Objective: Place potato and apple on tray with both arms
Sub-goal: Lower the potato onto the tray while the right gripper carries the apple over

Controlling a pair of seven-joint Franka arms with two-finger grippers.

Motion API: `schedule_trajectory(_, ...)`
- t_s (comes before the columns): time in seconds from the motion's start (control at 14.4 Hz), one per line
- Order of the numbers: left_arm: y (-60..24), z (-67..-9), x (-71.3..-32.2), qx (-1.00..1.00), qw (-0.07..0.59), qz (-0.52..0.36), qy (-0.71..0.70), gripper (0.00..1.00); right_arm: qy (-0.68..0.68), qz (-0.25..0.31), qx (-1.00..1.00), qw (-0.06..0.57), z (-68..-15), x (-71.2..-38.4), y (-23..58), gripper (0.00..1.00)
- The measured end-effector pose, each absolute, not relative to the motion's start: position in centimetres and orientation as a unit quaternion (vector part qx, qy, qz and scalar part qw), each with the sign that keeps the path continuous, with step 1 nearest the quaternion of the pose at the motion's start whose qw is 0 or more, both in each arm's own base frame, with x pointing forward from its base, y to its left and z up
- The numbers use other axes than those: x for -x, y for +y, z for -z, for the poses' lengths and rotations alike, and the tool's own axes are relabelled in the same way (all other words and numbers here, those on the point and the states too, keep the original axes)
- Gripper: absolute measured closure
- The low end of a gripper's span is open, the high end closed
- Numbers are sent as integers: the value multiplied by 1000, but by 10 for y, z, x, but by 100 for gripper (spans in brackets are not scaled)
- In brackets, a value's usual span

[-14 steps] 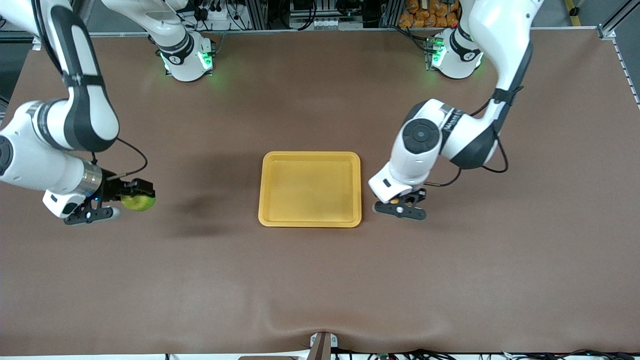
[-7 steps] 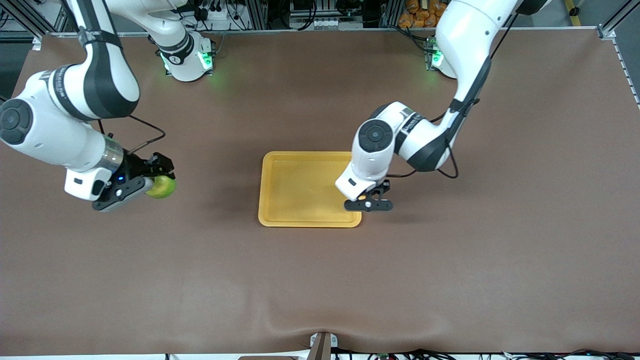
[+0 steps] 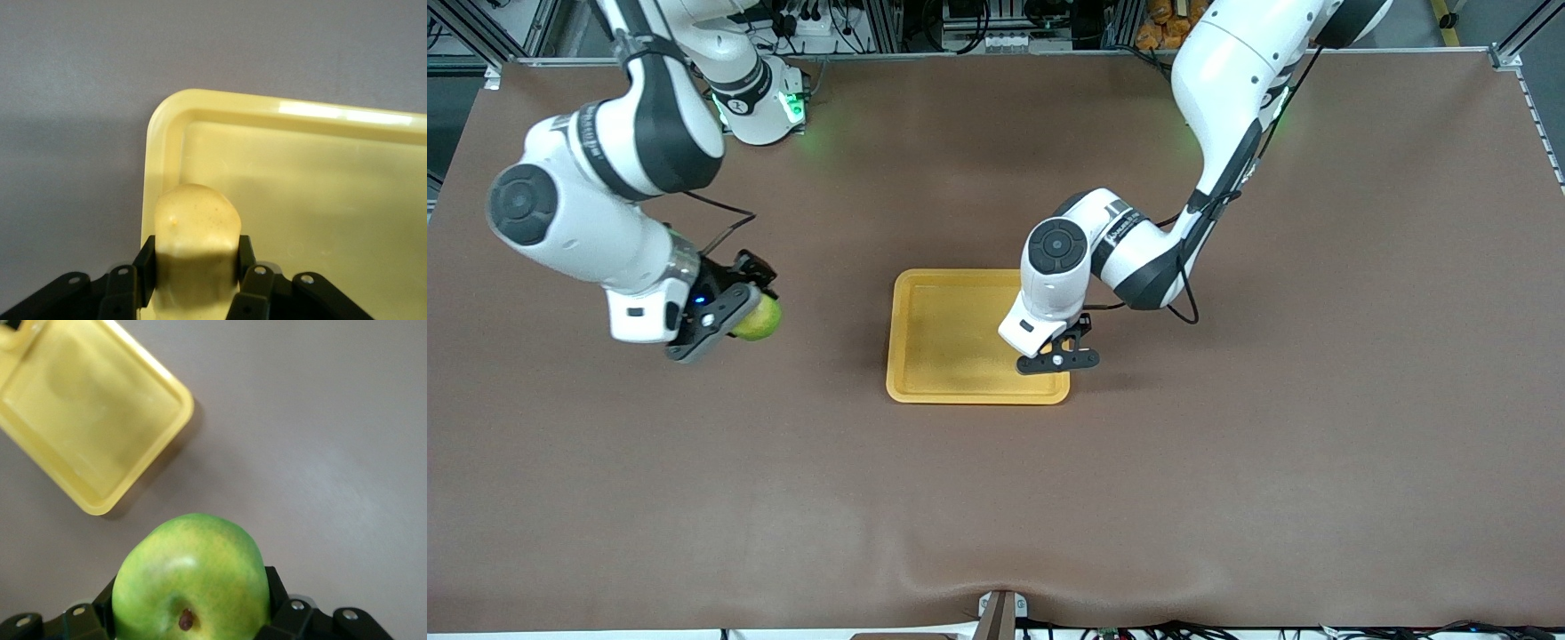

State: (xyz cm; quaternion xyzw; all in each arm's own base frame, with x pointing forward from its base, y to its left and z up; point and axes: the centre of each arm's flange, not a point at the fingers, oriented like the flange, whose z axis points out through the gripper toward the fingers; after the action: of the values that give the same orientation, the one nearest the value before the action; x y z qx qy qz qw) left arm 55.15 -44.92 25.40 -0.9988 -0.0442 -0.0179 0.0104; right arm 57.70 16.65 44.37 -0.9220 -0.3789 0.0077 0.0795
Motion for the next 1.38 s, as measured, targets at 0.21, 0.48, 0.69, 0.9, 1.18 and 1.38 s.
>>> schedule_trajectory(0.21, -449, -242, -551, 999, 15, 11, -44, 50, -420, -5, 904, 79, -447, -566, 204, 18)
schedule_trajectory(0.48, -453, -231, -546, 999, 16, 7, -39, 50, -455, -8, 887, 79, -445, -558, 228, 18)
schedule_trajectory(0.69, -455, -225, -545, 999, 14, 6, -37, 50, -492, -13, 867, 79, -439, -550, 249, 18)
schedule_trajectory(0.9, -457, -217, -543, 999, 14, 5, -35, 50, -543, -15, 836, 80, -426, -548, 266, 18)
schedule_trajectory(1.18, -455, -209, -544, 999, 17, 2, -37, 50, -617, 7, 784, 74, -408, -559, 282, 18)
schedule_trajectory(1.38, -455, -210, -545, 999, 15, 3, -36, 34, -653, 14, 754, 70, -395, -561, 294, 18)
